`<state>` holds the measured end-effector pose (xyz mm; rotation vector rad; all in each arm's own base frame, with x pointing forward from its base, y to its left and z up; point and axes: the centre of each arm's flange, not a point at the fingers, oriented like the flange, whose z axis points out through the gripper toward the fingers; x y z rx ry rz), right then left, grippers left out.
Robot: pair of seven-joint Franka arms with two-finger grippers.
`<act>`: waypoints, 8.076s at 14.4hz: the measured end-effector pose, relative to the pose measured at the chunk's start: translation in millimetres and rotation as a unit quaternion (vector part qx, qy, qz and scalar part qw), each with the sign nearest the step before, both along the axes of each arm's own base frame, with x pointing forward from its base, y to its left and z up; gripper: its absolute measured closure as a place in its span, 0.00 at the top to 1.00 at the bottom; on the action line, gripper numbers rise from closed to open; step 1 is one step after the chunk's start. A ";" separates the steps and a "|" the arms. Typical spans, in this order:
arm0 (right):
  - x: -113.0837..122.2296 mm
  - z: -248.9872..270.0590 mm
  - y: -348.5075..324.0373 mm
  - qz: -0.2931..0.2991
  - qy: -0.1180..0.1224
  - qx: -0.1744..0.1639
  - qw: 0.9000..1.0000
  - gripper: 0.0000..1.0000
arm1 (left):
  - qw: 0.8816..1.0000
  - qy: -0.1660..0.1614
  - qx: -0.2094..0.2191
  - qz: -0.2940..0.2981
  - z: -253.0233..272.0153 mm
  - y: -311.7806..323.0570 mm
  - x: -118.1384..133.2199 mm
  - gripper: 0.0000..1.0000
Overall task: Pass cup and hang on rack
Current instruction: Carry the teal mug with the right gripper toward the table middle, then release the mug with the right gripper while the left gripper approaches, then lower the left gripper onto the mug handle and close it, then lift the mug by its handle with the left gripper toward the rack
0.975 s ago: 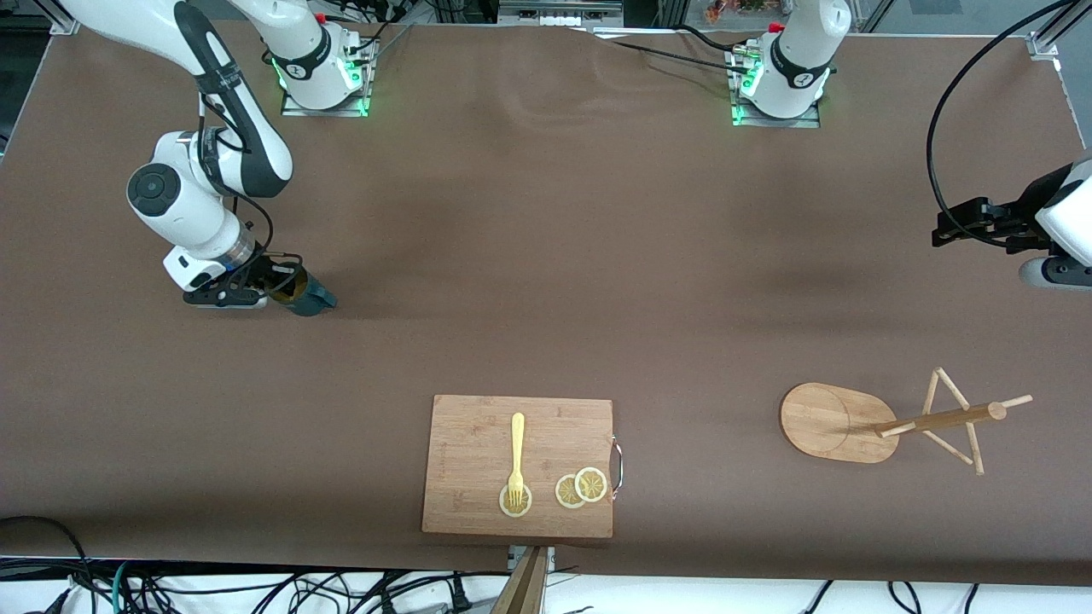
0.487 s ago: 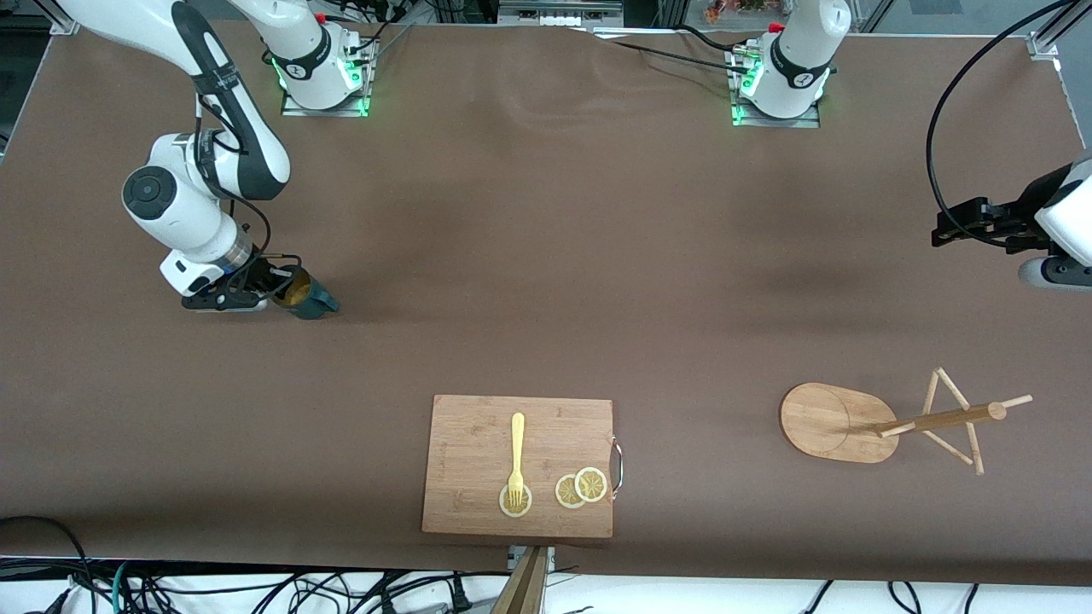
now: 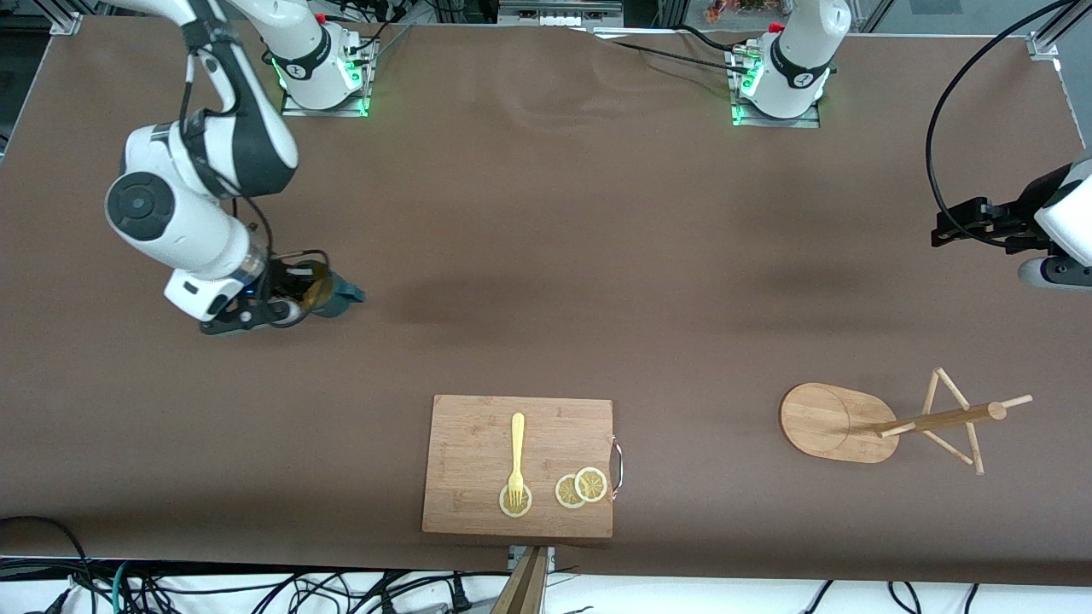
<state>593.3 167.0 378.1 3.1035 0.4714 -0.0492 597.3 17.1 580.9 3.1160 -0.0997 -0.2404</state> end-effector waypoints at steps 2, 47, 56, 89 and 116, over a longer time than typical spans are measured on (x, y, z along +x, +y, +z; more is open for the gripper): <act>-2.2 -0.2 68.7 0.021 -0.006 0.007 1.000 0.04 | 1.000 0.000 0.000 -0.001 0.2 -1.5 0.1 1.00; -10.5 195.8 -112.8 -0.031 0.144 -0.090 0.985 1.00 | 0.755 -0.140 -0.304 -0.564 -291.1 -203.0 -65.3 1.00; -39.2 157.4 -216.8 -0.005 0.055 -0.011 0.998 1.00 | 0.703 -0.311 -0.325 -0.551 -384.0 -188.8 -109.0 1.00; -47.7 214.2 -222.3 -0.106 -0.007 0.016 0.994 1.00 | 0.660 -0.366 -0.336 -0.564 -451.3 -231.1 -95.9 0.64; -46.6 211.9 -222.9 -0.109 -0.004 0.015 0.994 1.00 | 0.834 -0.168 -0.429 -0.302 -295.2 -92.6 -70.2 0.21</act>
